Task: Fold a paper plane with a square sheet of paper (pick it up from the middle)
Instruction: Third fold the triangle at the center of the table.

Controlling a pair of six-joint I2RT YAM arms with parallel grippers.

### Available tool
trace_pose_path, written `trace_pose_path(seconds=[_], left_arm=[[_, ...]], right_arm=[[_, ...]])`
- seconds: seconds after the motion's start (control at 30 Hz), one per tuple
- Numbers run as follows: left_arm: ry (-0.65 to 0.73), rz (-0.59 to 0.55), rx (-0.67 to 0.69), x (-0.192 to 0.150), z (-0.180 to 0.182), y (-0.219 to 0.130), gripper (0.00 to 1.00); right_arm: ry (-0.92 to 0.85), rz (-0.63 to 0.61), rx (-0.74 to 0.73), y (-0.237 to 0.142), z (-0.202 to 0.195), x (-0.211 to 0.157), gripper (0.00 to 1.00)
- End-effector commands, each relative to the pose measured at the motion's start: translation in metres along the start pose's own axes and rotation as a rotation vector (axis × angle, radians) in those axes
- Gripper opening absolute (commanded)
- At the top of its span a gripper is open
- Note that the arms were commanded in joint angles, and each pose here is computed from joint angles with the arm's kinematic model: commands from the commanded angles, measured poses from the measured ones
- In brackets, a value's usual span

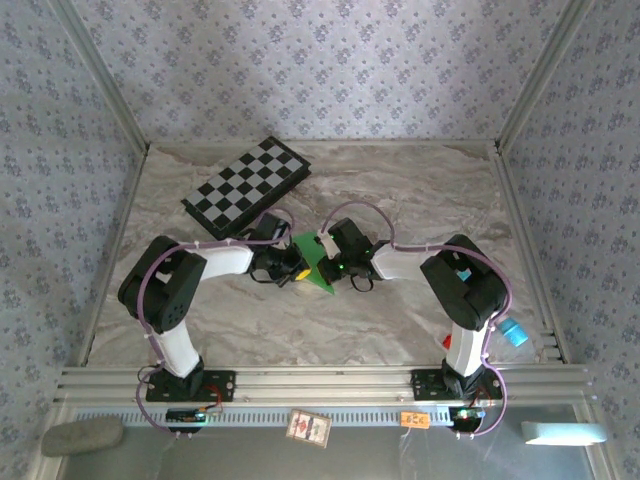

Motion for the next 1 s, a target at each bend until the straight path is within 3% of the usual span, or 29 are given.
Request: trace_pose_path(seconds=[0.0, 0.73, 0.97], left_arm=[[-0.017, -0.012, 0.024, -0.001, 0.007, -0.001, 0.05], [-0.017, -0.017, 0.044, 0.003, 0.010, 0.004, 0.05], [0.046, -0.020, -0.015, -0.001, -0.007, -0.008, 0.09]], right_arm=[[0.034, 0.066, -0.005, 0.006, -0.004, -0.014, 0.00], [0.039, 0.071, -0.004, 0.007, -0.003, -0.017, 0.00], [0.041, 0.075, -0.007, 0.007, -0.003, -0.018, 0.00]])
Point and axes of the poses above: each hand's point on the last joint's axis, 136 mm out from that joint toward the fingers, its own y axis out along the fingers, its own z axis along the line the jaws close on, x = y × z, the point moved 1 cm from there along -y, back along the fingers, and after that the axes turned 13 degrees about -y, right-handed, at the moved point
